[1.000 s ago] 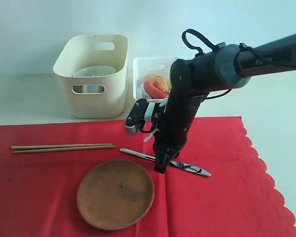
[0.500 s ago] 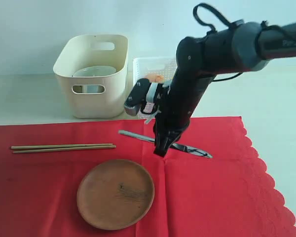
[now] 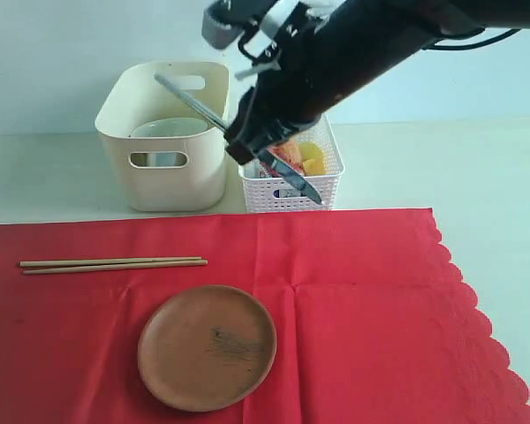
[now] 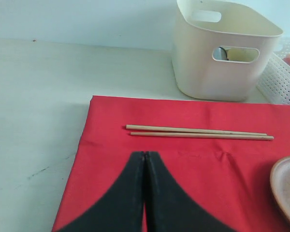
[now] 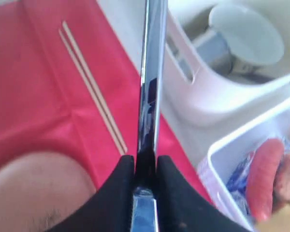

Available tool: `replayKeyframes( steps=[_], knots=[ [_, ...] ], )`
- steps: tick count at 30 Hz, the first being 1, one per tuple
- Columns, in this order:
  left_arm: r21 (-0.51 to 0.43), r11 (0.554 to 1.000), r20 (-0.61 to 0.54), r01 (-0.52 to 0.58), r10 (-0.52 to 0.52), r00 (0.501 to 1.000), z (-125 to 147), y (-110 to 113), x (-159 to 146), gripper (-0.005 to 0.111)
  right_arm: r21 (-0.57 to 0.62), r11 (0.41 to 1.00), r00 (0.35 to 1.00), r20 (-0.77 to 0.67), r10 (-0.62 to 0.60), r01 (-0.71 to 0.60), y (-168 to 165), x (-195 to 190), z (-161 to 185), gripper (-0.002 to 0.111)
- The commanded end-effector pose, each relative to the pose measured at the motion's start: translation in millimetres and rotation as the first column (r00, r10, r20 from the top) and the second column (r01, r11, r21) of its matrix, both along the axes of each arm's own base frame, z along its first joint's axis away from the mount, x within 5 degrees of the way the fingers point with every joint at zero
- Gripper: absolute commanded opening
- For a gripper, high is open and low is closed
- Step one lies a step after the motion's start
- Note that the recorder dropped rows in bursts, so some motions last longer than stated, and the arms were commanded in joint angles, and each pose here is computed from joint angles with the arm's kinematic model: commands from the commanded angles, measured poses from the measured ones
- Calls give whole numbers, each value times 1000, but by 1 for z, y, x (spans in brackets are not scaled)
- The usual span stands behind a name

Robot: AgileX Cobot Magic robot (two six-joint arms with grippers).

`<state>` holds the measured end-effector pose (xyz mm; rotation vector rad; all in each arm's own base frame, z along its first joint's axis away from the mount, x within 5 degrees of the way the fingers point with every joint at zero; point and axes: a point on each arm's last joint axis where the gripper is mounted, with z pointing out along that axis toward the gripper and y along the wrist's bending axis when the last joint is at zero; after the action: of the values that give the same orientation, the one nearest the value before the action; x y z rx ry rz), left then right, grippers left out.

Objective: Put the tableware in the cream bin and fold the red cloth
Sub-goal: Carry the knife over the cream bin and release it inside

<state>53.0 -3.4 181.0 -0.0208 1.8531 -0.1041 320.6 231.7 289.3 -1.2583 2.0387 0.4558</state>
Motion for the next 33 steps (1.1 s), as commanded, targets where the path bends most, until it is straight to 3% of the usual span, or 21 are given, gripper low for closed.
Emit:
replayKeyframes(
  steps=[1,7,11,14,17,33],
  knots=[
    [-11,1000,10,8,-7,1000,0,-1,0,0,224,973,993,87,-77,56,6,6,25,0],
    [-11,1000,10,8,-7,1000,0,-1,0,0,419,898,971,125,-202,133,13,22,30,0],
    [-11,1000,10,8,-7,1000,0,-1,0,0,496,860,964,149,-221,120,20,32,23,0],
    [-11,1000,10,8,-7,1000,0,-1,0,0,447,894,957,268,-109,-23,29,36,13,0],
    [-11,1000,10,8,-7,1000,0,-1,0,0,453,887,959,280,-45,-90,41,45,4,0],
    [-11,1000,10,8,-7,1000,0,-1,0,0,428,892,932,362,-24,-143,79,107,-37,0]
  ],
)
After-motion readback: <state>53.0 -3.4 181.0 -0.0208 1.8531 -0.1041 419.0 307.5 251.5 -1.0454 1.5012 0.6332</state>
